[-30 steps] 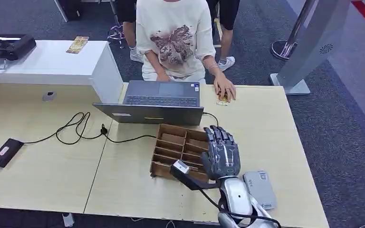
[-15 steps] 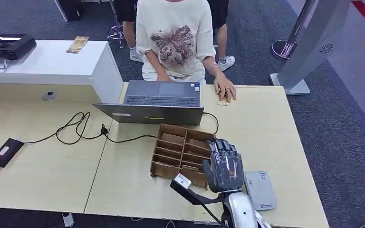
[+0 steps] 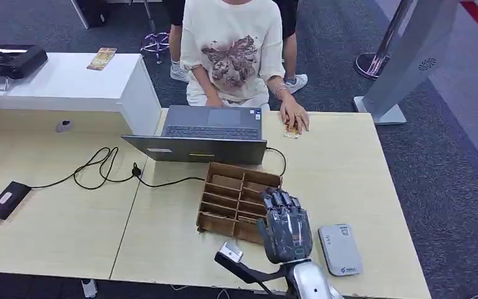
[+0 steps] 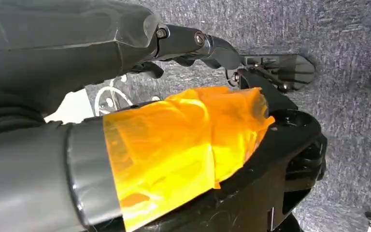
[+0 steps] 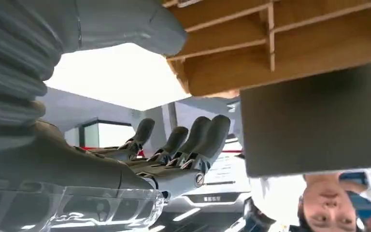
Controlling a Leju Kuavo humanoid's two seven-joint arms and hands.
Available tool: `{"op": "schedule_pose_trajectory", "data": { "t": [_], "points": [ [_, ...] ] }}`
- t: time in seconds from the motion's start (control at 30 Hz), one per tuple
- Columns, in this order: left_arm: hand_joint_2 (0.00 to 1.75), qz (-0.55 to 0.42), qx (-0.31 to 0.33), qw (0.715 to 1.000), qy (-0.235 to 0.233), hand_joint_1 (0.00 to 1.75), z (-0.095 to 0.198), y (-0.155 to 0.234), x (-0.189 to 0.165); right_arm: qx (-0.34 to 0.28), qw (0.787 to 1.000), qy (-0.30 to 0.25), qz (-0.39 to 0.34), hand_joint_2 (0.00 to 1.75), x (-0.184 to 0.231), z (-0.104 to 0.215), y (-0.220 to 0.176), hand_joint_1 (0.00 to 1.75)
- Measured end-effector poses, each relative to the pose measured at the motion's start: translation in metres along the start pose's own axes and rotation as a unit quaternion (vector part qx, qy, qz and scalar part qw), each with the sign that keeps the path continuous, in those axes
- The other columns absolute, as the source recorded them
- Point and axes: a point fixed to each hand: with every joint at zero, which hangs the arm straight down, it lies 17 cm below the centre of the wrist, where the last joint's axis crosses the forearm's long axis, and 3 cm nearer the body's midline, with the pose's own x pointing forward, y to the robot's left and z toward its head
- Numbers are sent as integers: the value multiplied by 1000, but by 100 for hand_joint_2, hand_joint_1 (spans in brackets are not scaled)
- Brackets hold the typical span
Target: Pass the card to the sensor for recognition and then transmit it.
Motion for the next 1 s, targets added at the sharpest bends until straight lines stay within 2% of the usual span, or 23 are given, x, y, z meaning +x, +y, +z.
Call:
{"op": "schedule_pose_trajectory", "data": {
  "t": [0.33,0.53,0.83,0.93,1.0],
  "points": [
    [0,-2,-5,1000,0,0,0,-2,0,40,999,-1,7,175,1,7,27,61],
    [0,-3,-7,1000,1,0,0,-5,-1,62,998,3,3,175,4,10,42,68],
    [0,1,-11,1000,-8,0,1,-7,3,77,997,4,12,175,1,6,53,70],
    [0,2,-10,1000,-9,0,1,-7,3,83,996,5,12,175,1,7,57,82],
    [0,2,-10,1000,-9,0,1,-7,3,83,996,5,12,175,1,7,57,82]
  ]
}}
